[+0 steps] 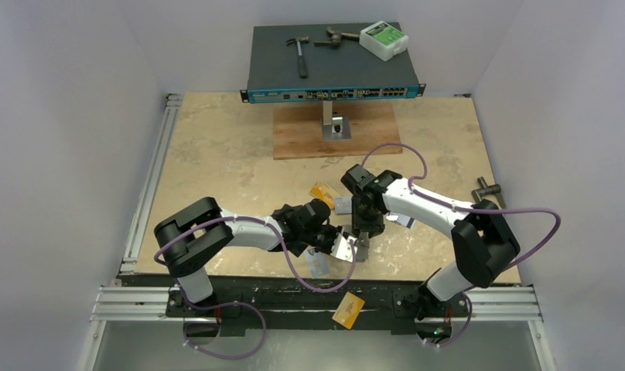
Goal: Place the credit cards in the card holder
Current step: Close the card holder at the center of the board.
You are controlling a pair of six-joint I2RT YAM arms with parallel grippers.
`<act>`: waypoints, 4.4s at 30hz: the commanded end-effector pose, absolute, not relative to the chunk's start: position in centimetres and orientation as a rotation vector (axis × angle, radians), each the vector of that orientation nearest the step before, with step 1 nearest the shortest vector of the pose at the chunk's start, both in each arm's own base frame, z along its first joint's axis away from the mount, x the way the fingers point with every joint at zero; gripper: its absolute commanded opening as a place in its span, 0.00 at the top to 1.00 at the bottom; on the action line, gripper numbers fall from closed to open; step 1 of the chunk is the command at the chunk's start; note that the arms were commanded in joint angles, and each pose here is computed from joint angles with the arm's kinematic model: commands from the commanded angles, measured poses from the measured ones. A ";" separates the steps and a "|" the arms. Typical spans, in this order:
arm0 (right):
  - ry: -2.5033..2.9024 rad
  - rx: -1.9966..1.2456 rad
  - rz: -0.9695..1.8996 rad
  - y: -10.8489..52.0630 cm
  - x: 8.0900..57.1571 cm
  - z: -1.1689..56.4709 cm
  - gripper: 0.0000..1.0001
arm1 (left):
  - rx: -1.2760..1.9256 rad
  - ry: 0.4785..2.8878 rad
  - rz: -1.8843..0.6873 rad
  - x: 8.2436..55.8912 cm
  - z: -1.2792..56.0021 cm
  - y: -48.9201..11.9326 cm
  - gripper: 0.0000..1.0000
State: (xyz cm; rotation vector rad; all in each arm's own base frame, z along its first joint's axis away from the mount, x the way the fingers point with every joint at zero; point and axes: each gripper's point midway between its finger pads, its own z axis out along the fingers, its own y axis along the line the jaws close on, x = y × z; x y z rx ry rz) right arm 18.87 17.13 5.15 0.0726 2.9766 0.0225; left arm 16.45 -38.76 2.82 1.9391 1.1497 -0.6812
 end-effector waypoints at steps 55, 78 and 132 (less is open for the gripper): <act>2.871 0.045 -0.220 15.4 19.0 6.3 0.98 | 2.053 1.198 -0.760 13.6 -0.1 -36.8 0.80; 2.875 -0.038 -0.301 16.6 18.7 5.4 0.74 | 2.057 1.195 -0.765 13.4 -0.1 -36.7 0.80; 2.878 -0.071 -0.208 18.7 18.3 3.2 1.00 | 2.064 1.190 -0.775 13.2 -0.1 -36.6 0.80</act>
